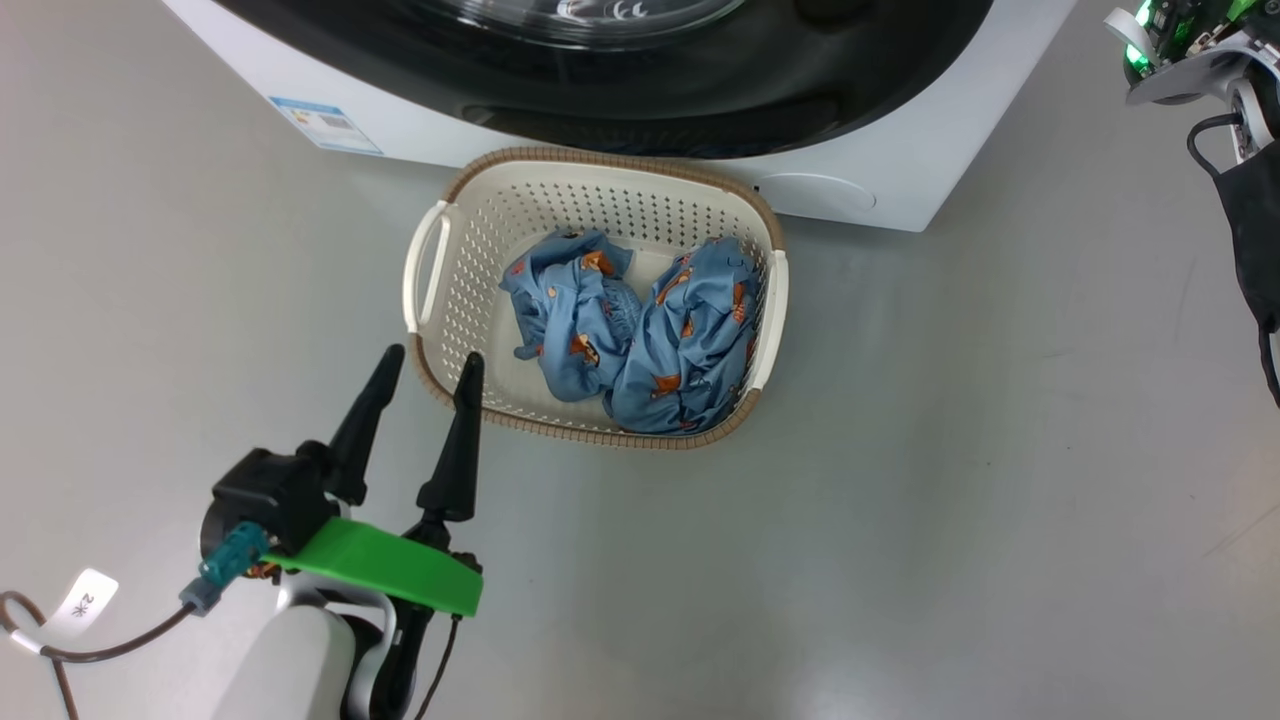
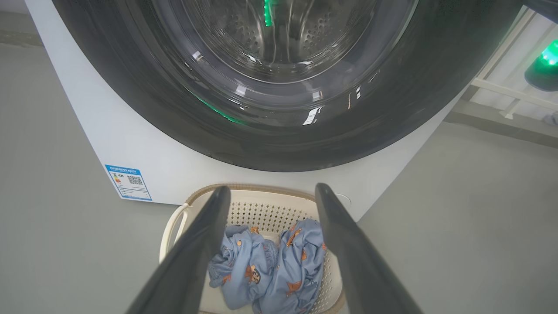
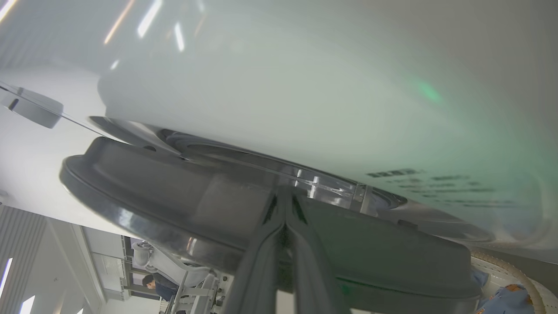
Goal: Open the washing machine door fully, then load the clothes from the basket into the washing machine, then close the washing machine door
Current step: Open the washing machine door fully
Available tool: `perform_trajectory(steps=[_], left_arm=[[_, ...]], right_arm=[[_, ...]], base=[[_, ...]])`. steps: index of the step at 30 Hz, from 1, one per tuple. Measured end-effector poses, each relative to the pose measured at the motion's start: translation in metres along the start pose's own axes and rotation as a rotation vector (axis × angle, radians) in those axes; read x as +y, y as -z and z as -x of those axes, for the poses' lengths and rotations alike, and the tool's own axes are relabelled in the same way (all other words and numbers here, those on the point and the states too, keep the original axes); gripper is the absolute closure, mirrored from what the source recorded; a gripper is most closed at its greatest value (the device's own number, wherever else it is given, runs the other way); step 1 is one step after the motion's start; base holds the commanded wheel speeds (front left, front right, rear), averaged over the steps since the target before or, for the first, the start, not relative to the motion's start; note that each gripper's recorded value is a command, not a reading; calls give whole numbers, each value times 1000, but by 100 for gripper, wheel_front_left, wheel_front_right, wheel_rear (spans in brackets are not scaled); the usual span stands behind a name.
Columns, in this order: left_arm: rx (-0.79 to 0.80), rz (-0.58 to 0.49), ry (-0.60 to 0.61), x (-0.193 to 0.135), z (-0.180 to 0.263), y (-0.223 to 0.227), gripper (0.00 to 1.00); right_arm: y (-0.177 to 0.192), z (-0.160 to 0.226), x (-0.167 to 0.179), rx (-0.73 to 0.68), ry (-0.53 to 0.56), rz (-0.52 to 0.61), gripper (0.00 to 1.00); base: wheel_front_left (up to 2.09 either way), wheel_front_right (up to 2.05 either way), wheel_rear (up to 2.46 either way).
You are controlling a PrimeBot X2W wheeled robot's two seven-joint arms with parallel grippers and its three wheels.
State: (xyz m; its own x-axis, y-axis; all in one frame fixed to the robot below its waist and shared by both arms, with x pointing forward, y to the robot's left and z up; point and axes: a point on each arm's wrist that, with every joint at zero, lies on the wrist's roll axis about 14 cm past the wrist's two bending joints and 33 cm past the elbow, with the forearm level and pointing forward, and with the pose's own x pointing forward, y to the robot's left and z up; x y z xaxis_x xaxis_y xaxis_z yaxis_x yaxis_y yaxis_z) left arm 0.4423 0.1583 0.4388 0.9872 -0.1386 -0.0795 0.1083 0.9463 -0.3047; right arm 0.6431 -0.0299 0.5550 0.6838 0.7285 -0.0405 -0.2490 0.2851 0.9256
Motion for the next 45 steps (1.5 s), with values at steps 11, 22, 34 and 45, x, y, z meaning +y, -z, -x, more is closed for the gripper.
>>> perform_trajectory(steps=[11, 22, 34, 45], left_arm=[[2, 3, 5, 0, -5, 1, 0], [-43, -1, 21, -7, -1, -17, 0], [-66, 1, 30, -15, 19, -27, 0], [-99, -5, 8, -12, 38, -39, 0]], right_arm=[[9, -9, -9, 23, 10, 13, 100], [32, 6, 6, 96, 4, 43, 100], [74, 31, 22, 184, 4, 57, 100], [113, 43, 45, 267, -38, 63, 100]], base=[[0, 0, 0], [0, 0, 0], [0, 0, 0], [0, 0, 0]])
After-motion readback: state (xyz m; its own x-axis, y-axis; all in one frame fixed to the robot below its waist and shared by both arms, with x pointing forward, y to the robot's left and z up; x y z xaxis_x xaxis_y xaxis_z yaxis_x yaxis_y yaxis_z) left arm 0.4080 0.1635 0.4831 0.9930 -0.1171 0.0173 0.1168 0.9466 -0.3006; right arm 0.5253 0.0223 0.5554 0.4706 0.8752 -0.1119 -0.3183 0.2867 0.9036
